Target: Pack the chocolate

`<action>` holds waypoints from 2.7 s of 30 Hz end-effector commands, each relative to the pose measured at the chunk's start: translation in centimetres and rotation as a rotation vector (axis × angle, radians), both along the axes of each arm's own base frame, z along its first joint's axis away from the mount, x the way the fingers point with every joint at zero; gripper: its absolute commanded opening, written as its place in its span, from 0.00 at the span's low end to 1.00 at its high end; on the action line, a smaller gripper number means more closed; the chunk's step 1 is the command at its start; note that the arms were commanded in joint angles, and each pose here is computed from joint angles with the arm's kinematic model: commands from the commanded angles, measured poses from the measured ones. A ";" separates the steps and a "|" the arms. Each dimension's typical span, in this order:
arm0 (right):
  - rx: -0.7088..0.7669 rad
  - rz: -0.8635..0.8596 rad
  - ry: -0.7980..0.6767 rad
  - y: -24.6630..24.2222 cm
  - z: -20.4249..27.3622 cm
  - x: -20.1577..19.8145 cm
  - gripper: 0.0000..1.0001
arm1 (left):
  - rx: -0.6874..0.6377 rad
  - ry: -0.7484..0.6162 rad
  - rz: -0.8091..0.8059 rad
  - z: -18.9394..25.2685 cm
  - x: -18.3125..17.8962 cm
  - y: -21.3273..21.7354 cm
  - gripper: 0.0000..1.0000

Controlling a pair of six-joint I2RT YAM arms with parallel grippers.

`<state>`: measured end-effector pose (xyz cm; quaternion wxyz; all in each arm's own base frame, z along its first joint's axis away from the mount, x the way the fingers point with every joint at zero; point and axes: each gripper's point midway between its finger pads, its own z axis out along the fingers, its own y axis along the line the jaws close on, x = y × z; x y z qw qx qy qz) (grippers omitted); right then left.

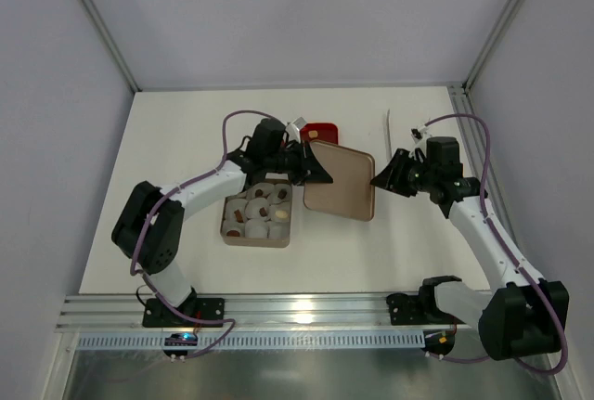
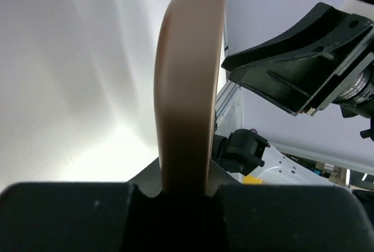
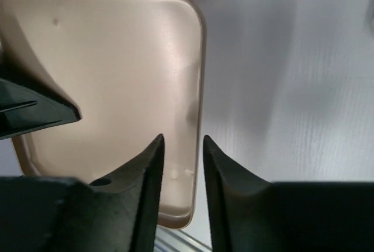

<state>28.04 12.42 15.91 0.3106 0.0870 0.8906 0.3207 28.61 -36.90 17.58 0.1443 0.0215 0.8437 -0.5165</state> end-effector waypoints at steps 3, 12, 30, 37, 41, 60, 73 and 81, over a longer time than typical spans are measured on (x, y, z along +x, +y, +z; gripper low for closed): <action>-0.267 -0.037 -0.272 -1.2 4.7 1.0 0.52 | -0.031 0.106 0.013 1.5 0.0 1.1 0.00; -0.475 0.278 -0.713 7.4 11.7 -5.1 0.62 | -0.022 0.326 0.047 0.5 -0.4 4.0 0.00; -1.174 0.648 -0.948 15.5 5.5 -7.9 0.66 | -0.059 0.424 0.026 1.7 -2.6 5.7 0.00; -1.290 0.667 -0.940 16.4 3.3 -7.0 0.65 | -0.066 0.419 0.010 2.2 -3.5 6.1 0.00; -1.338 0.638 -0.964 16.7 4.1 -6.5 0.61 | -0.054 0.421 0.003 1.9 -4.1 6.4 0.00; -1.448 0.539 -0.962 15.3 6.2 -5.6 0.04 | -0.013 0.305 0.048 2.3 -2.6 8.1 0.84; -1.329 0.439 -0.863 12.0 8.1 -6.7 0.04 | 0.064 0.183 0.241 2.5 4.5 14.0 0.84; -0.861 0.464 -0.695 13.6 10.4 -7.2 0.04 | 0.474 0.064 0.547 -0.3 5.5 25.5 0.53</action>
